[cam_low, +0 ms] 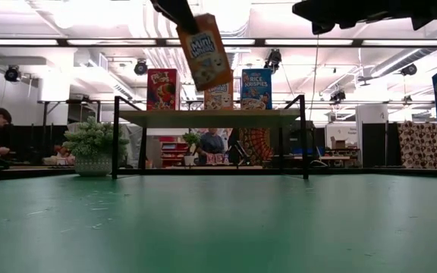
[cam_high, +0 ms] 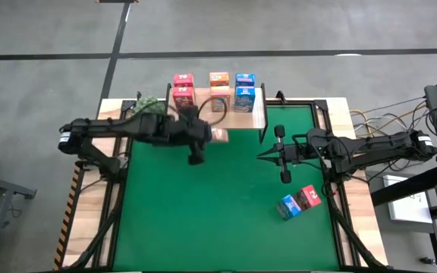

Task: Stack cereal on shelf
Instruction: Put the orange cereal box on the shelf aligned with the other orange cereal boxes

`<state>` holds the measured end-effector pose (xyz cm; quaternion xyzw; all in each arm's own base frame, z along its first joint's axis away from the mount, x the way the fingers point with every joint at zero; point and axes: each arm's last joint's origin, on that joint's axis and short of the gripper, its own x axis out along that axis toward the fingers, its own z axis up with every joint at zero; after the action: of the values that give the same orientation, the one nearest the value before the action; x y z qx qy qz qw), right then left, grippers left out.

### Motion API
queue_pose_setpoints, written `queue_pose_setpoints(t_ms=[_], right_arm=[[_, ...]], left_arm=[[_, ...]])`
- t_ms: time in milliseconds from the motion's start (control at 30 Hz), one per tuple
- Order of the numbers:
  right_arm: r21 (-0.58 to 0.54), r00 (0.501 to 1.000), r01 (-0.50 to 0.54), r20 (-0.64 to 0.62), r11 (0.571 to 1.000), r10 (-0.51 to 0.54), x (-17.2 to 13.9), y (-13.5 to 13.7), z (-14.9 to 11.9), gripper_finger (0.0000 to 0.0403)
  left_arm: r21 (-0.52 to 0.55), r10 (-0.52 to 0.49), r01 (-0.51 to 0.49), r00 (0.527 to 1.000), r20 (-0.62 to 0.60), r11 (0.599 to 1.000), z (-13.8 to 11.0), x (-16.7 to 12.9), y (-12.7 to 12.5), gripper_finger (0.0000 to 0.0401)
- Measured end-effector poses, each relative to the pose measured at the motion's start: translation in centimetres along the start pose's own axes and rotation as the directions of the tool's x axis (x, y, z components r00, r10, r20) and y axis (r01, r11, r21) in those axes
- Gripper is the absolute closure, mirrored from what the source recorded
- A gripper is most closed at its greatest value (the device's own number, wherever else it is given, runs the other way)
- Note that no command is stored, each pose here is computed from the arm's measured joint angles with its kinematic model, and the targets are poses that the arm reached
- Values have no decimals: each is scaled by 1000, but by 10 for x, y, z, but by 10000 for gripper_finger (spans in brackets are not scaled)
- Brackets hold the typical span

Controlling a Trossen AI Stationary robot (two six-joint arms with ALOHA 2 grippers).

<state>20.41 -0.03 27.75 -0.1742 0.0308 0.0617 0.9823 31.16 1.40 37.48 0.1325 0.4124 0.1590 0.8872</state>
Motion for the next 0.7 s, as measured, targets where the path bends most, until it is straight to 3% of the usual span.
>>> queue_pose_setpoints(t_ms=[367, 700], right_arm=[[8, 1000, 0, 0, 1000, 0, 0, 0, 0, 390], [9, 1000, -1, -3, 1000, 1, 0, 0, 0, 390]], left_arm=[[-100, 37, -31, 998, 52, 994, 0, 20, 50, 261], [-93, -21, 22, 1000, 3, 995, -3, 48, 56, 261]])
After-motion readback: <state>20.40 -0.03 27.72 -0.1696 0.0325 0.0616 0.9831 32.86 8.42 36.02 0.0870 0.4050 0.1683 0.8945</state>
